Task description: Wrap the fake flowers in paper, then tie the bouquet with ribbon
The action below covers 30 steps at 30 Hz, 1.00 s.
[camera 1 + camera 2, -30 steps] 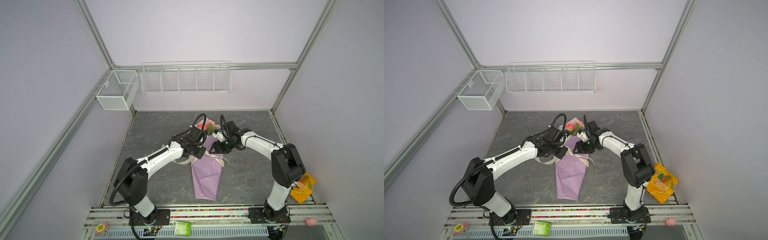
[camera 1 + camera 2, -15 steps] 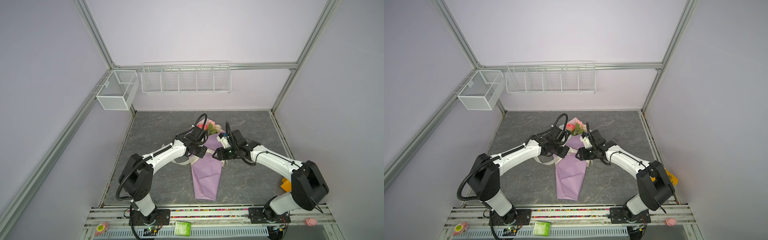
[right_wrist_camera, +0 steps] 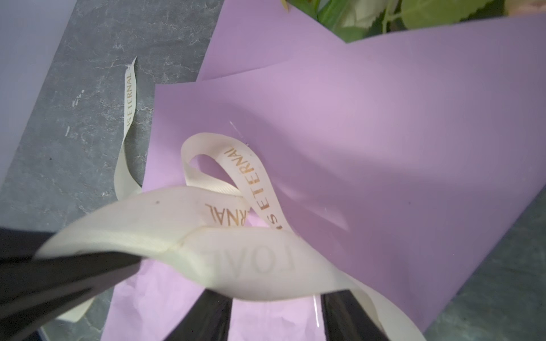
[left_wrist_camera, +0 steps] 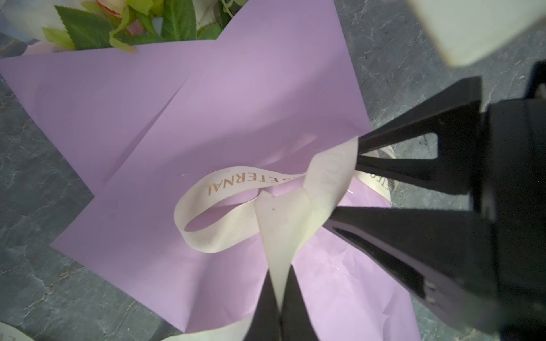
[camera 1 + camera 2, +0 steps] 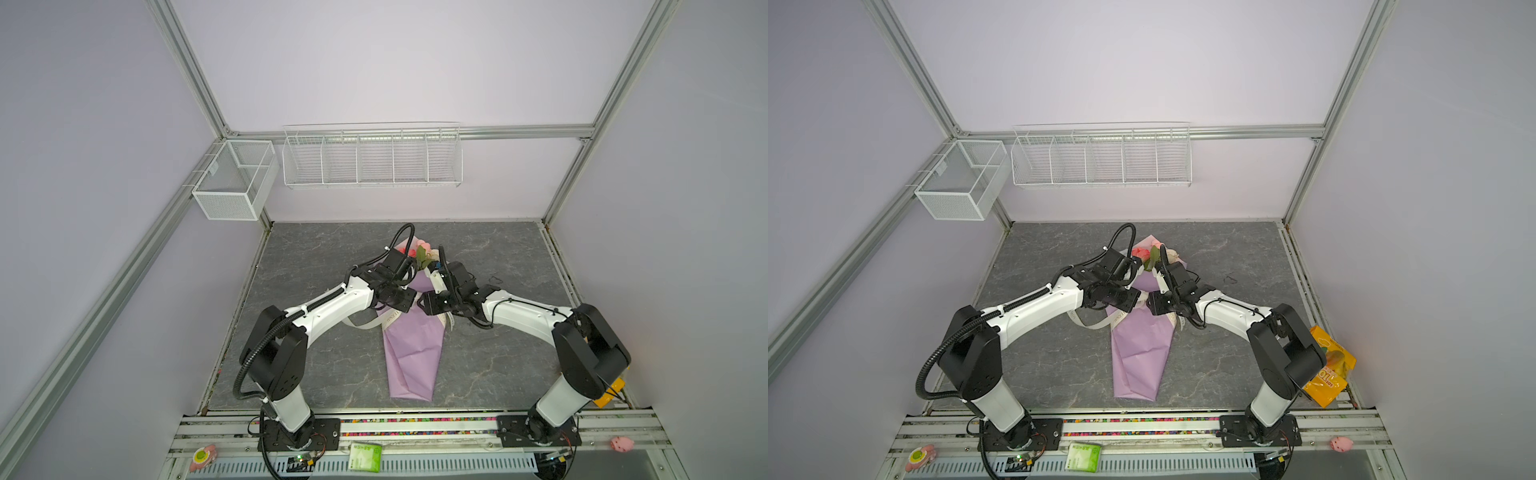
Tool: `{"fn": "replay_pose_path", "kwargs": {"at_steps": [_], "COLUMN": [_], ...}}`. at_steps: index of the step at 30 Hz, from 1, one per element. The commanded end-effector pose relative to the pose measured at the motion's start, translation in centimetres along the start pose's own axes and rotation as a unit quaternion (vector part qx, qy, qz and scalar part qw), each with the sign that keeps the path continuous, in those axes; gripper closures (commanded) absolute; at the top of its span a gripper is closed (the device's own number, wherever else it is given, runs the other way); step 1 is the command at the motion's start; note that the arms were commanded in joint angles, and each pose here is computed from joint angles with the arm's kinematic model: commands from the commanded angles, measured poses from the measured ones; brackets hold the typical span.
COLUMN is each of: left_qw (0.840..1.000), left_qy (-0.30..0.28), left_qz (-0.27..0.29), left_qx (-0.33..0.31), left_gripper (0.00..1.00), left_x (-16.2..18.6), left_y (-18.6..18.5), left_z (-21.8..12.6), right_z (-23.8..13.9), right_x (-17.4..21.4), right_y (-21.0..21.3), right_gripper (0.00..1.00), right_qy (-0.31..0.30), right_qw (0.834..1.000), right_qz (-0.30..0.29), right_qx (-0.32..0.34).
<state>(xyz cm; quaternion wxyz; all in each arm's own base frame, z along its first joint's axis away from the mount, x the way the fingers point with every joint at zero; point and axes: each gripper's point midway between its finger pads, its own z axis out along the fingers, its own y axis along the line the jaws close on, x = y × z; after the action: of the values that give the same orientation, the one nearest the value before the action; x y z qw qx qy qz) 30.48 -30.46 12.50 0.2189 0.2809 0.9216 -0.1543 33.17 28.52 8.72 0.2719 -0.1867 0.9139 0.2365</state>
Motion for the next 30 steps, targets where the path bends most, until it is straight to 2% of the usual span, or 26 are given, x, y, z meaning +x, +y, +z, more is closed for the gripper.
{"fn": "replay_pose_path", "kwargs": {"at_steps": [1, 5, 7, 13, 19, 23, 30], "left_qw": [1.0, 1.0, 1.0, 1.0, 1.0, 1.0, 1.0], "left_qy": [0.0, 0.006, 0.004, 0.001, 0.001, 0.001, 0.0], "left_qz": [-0.01, -0.01, -0.012, -0.015, -0.015, -0.017, -0.02], "left_qx": [0.005, 0.004, 0.003, 0.011, 0.01, 0.011, 0.015], "left_gripper": [1.0, 1.0, 1.0, 1.0, 1.0, 1.0, 1.0], "left_x": [-0.6, -0.4, -0.5, -0.7, -0.7, -0.7, -0.8], "left_y": [-0.2, -0.1, -0.1, -0.4, -0.3, -0.3, -0.5], "left_z": [-0.2, 0.0, -0.1, -0.2, -0.3, -0.3, -0.1], "right_z": [0.8, 0.3, 0.5, 0.8, 1.1, 1.6, 3.0], "right_x": [-0.3, -0.1, 0.0, 0.4, -0.3, -0.3, 0.0], "right_y": [0.8, 2.6, 2.7, 3.4, 1.9, 1.3, 0.0], "right_gripper": [0.48, 0.51, 0.55, 0.58, 0.53, 0.52, 0.52], "right_qy": [-0.014, -0.011, -0.012, -0.017, -0.045, -0.036, -0.021], "right_qw": [0.995, 0.99, 0.988, 0.984, 0.972, 0.962, 0.96], "right_qz": [-0.1, -0.132, -0.14, -0.165, -0.232, -0.272, -0.278], "right_qx": [-0.019, -0.057, -0.06, -0.068, -0.007, 0.007, 0.02]}}
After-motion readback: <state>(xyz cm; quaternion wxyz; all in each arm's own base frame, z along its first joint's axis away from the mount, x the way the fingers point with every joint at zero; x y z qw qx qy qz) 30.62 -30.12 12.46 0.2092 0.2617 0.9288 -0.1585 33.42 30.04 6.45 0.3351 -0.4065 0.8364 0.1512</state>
